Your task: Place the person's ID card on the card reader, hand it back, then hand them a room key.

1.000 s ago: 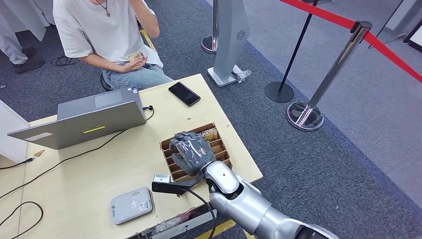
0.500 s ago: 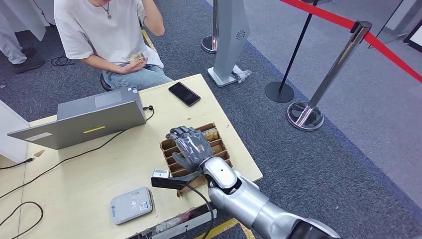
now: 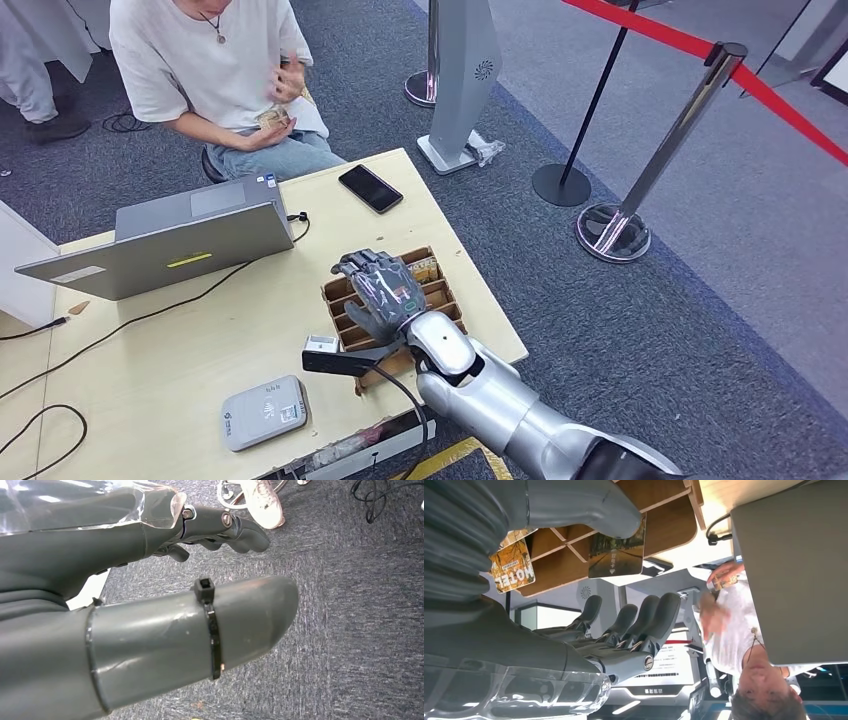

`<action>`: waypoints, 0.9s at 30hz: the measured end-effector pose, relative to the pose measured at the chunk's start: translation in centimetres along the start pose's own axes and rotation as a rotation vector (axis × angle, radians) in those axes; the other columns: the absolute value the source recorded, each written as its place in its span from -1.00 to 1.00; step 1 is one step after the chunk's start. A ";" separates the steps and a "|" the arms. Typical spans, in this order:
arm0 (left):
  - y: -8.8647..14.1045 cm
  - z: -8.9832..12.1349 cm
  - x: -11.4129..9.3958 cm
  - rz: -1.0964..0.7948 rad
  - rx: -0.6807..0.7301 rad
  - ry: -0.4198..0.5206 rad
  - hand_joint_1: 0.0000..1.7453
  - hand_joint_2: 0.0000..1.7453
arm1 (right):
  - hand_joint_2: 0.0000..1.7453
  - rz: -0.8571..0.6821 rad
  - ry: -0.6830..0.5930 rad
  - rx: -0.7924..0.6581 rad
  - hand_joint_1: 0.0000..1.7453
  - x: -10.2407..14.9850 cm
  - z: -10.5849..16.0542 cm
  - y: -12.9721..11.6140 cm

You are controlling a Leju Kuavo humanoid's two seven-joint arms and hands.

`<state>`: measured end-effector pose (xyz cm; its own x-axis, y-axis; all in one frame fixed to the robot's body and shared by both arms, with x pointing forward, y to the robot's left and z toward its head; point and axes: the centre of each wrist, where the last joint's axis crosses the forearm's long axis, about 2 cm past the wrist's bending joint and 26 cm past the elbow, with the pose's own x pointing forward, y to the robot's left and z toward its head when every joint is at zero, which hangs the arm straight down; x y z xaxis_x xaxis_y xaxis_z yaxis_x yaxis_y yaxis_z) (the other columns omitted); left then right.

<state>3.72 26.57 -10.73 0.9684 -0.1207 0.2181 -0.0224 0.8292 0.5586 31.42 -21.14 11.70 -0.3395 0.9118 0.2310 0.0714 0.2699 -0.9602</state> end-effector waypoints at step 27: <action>0.0 0.0 0.0 0.000 0.002 -0.002 -1.00 -1.00 | 1.00 0.030 0.019 0.027 -0.04 -0.8 -1.7 -0.1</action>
<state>3.74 26.61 -10.73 0.9680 -0.1217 0.2194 -0.0228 0.8281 0.5601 33.27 -21.33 11.87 -0.3195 0.9253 0.2044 0.0560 0.2337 -0.9707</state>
